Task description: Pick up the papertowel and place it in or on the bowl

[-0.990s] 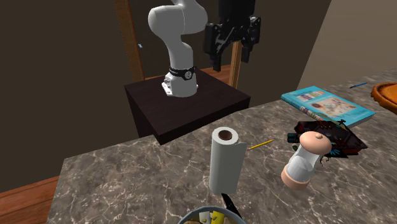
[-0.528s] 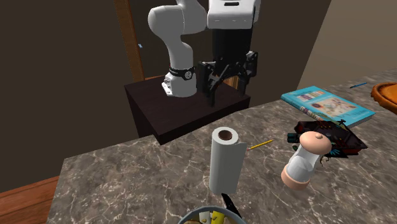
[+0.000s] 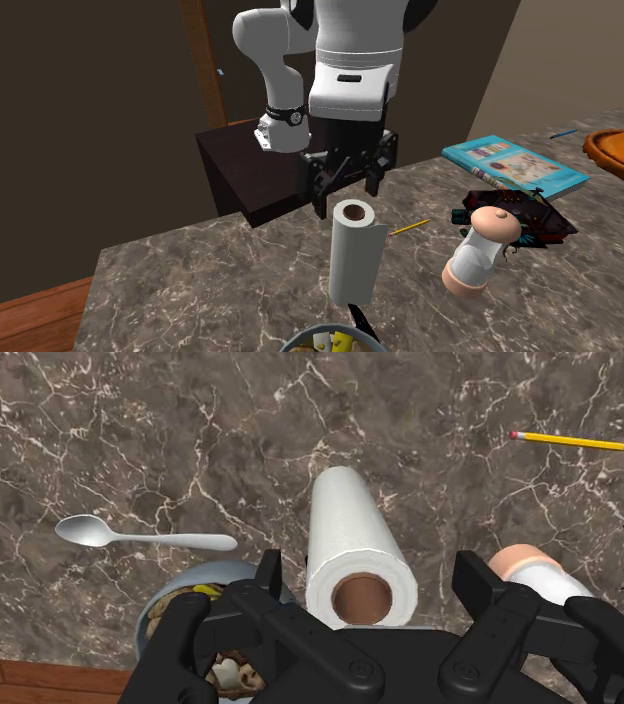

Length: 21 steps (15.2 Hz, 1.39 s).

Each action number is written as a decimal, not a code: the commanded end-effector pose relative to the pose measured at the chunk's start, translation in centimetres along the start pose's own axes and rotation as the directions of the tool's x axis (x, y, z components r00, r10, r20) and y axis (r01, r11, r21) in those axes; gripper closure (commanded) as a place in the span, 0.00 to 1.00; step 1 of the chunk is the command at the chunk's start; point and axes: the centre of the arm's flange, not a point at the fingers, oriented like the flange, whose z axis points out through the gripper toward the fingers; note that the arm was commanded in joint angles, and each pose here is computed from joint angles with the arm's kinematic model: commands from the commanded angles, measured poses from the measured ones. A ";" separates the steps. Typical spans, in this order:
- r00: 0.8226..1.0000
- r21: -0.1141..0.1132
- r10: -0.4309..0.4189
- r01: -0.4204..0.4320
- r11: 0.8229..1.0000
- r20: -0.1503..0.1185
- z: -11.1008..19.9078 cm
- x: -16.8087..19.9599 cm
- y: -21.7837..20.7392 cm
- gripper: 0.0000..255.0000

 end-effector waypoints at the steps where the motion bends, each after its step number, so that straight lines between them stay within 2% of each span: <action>1: 1.000 -0.001 0.000 0.000 1.000 -0.001 1.0 0.0 0.1 0.00; 4: 1.000 -0.001 0.000 0.000 1.000 -0.001 2.9 0.0 0.1 0.00; 12: 1.000 -0.001 0.000 0.000 1.000 -0.001 2.9 0.0 0.1 0.00; 13: 1.000 -0.001 0.000 0.000 1.000 -0.001 2.9 0.0 0.1 1.00; 21: 1.000 -0.001 0.000 0.000 1.000 -0.001 2.9 0.0 0.1 1.00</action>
